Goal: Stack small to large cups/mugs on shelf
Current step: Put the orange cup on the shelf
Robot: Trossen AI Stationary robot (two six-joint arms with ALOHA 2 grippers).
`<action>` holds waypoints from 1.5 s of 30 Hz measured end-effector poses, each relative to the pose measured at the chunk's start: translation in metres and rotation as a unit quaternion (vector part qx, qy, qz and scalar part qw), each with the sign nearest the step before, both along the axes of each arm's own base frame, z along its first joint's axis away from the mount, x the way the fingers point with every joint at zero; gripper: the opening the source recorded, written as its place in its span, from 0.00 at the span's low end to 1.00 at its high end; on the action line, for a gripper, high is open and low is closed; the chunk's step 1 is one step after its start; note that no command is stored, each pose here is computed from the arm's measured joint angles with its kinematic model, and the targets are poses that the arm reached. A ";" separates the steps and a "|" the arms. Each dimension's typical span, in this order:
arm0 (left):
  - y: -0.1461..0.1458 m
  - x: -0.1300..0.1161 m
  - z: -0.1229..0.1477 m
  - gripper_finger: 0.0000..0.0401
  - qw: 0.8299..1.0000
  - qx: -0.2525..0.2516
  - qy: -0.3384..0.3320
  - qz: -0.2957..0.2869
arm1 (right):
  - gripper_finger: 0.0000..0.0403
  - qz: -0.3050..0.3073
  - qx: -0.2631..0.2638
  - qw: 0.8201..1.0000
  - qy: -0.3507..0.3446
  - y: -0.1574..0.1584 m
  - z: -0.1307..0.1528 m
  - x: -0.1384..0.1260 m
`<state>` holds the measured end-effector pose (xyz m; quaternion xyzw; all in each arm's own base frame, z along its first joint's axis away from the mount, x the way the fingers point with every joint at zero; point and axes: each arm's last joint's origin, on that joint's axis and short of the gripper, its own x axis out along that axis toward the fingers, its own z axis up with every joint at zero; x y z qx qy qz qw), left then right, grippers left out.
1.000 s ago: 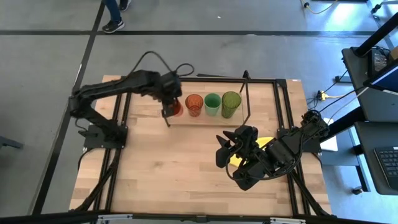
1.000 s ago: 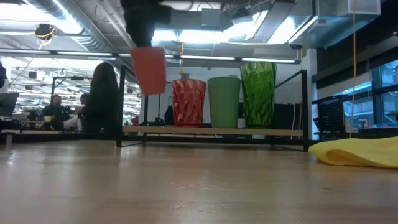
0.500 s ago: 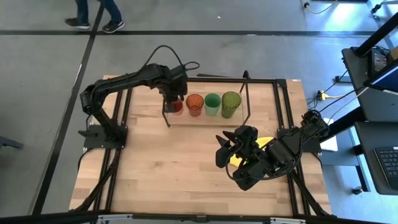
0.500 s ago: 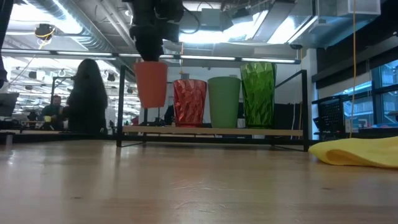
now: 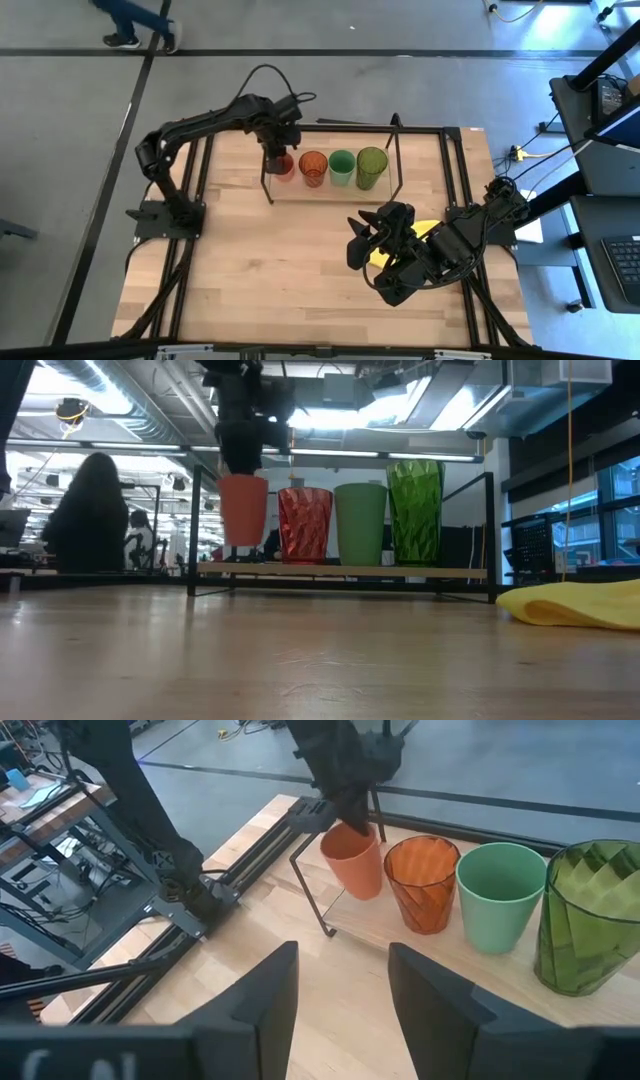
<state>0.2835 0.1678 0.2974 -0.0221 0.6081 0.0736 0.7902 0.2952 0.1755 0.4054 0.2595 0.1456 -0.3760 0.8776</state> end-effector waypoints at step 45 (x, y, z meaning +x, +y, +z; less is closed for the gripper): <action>0.001 0.005 -0.025 0.01 1.000 -0.014 0.013 -0.004 | 0.39 0.002 -0.006 1.000 0.008 0.000 -0.001 -0.002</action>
